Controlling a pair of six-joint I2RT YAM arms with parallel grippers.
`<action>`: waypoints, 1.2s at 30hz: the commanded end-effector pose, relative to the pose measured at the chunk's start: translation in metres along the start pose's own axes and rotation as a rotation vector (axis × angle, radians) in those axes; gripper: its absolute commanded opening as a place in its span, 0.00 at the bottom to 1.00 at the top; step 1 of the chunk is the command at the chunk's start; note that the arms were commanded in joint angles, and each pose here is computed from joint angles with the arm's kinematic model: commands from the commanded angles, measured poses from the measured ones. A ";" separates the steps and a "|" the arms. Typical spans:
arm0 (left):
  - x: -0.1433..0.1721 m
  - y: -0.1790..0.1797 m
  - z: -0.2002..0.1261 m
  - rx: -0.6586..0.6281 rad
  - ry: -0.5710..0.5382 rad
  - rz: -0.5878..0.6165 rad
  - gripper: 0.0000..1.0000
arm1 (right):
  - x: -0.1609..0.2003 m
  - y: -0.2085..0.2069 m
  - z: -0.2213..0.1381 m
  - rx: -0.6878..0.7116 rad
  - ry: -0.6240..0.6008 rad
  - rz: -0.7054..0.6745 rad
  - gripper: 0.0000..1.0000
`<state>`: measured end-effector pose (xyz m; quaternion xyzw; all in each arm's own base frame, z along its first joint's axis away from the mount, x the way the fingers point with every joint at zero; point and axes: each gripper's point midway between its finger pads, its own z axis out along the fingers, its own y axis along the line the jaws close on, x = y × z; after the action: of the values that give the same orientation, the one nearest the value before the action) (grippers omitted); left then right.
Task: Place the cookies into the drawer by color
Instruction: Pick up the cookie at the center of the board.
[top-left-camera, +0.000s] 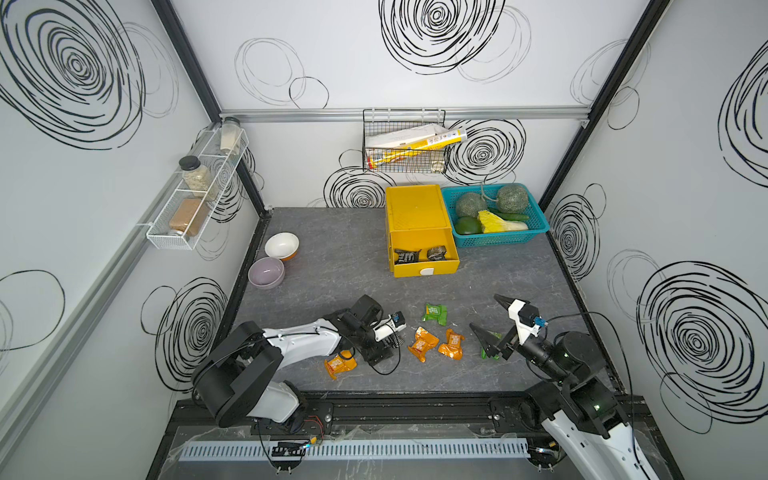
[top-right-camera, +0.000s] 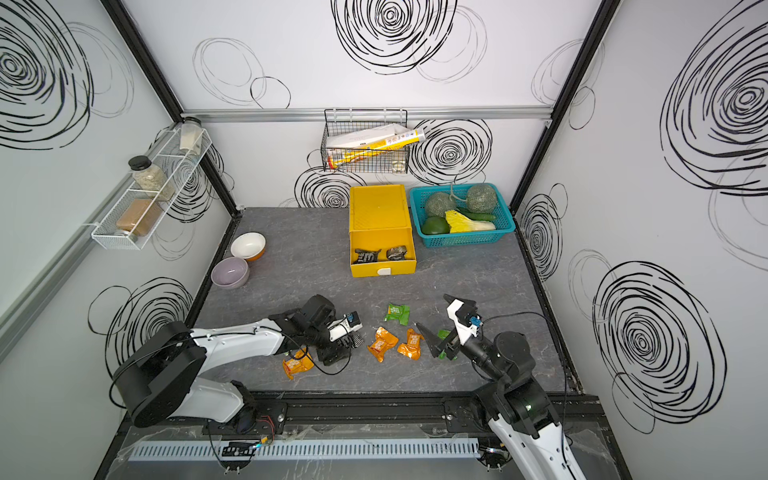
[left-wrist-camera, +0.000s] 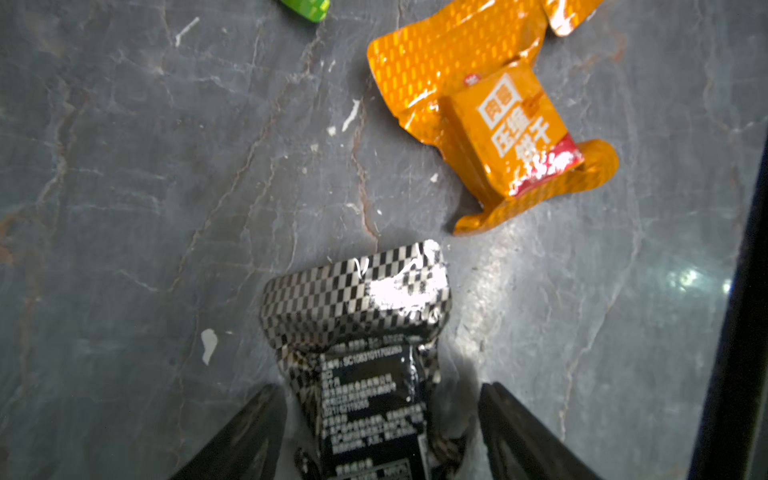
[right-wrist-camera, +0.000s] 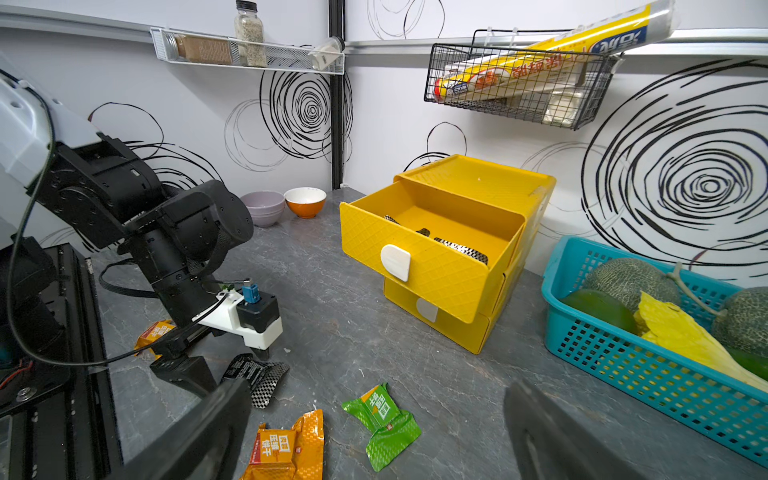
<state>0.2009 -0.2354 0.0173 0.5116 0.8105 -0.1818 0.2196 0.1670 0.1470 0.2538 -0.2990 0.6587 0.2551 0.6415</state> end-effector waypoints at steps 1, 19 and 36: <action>-0.007 0.004 0.003 -0.018 -0.002 -0.006 0.70 | -0.005 -0.001 -0.001 0.007 -0.033 -0.020 1.00; -0.011 0.010 -0.009 -0.072 -0.050 -0.001 0.19 | -0.005 -0.004 -0.001 0.025 -0.030 -0.018 1.00; -0.046 0.079 -0.080 -0.262 -0.267 -0.148 0.13 | -0.004 -0.007 -0.001 0.041 -0.027 -0.017 1.00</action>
<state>0.2584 -0.1984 0.0740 0.4136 0.8337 -0.1527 0.3324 0.1692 0.1435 0.2536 -0.2921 0.6596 0.2455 0.6475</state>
